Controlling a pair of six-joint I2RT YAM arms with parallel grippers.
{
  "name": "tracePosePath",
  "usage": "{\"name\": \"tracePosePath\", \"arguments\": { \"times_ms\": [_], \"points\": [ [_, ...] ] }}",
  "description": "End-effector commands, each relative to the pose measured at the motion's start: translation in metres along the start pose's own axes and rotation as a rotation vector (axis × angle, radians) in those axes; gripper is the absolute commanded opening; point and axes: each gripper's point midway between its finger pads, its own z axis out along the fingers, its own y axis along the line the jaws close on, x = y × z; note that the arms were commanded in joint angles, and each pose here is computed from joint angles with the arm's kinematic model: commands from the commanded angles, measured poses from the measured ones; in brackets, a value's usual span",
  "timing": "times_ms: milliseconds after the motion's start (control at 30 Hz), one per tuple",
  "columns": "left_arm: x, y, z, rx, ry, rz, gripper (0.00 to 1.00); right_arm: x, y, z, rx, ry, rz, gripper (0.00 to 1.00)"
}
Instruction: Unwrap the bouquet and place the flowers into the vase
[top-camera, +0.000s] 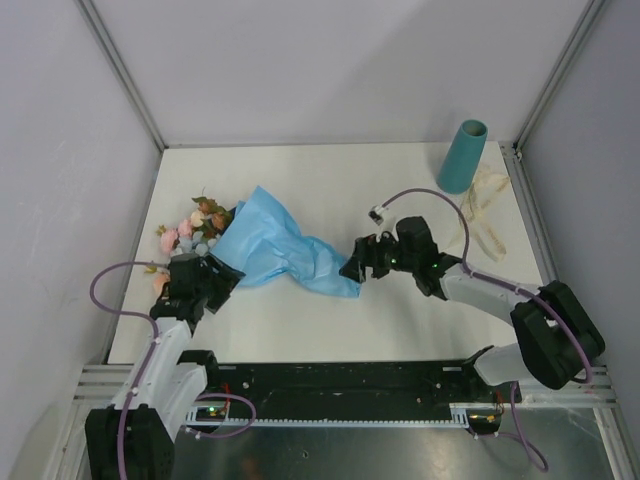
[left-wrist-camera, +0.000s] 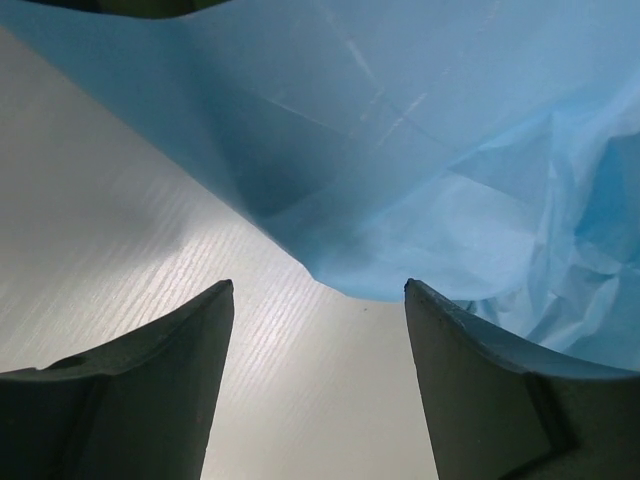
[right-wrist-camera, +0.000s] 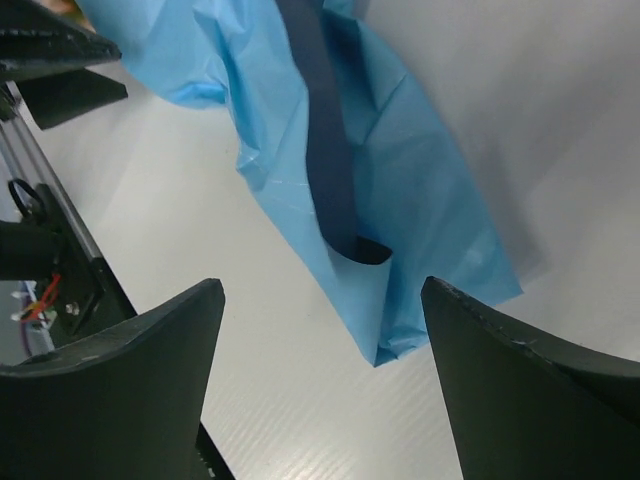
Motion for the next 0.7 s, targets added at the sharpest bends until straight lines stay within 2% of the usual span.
{"name": "tracePosePath", "arguments": {
  "times_ms": [0,167,367,500,667],
  "points": [
    [-0.002,0.004,0.009,-0.021,-0.009,0.005,0.73,-0.003,0.001,0.015,0.051,-0.047,-0.098,0.86],
    [-0.004,0.001,0.015,-0.016,-0.005,-0.002,0.68,0.017,-0.005,0.029,0.095,-0.008,-0.091,0.8],
    [-0.006,-0.002,0.019,-0.015,-0.005,-0.003,0.57,0.03,-0.017,0.037,0.141,0.018,-0.069,0.64],
    [-0.01,-0.005,0.02,-0.012,-0.016,-0.001,0.4,0.03,-0.021,0.036,0.161,0.014,-0.066,0.47],
    [-0.017,-0.008,0.019,-0.014,-0.042,0.0,0.12,0.023,-0.028,0.026,0.192,-0.019,-0.069,0.13]
  ]
}}
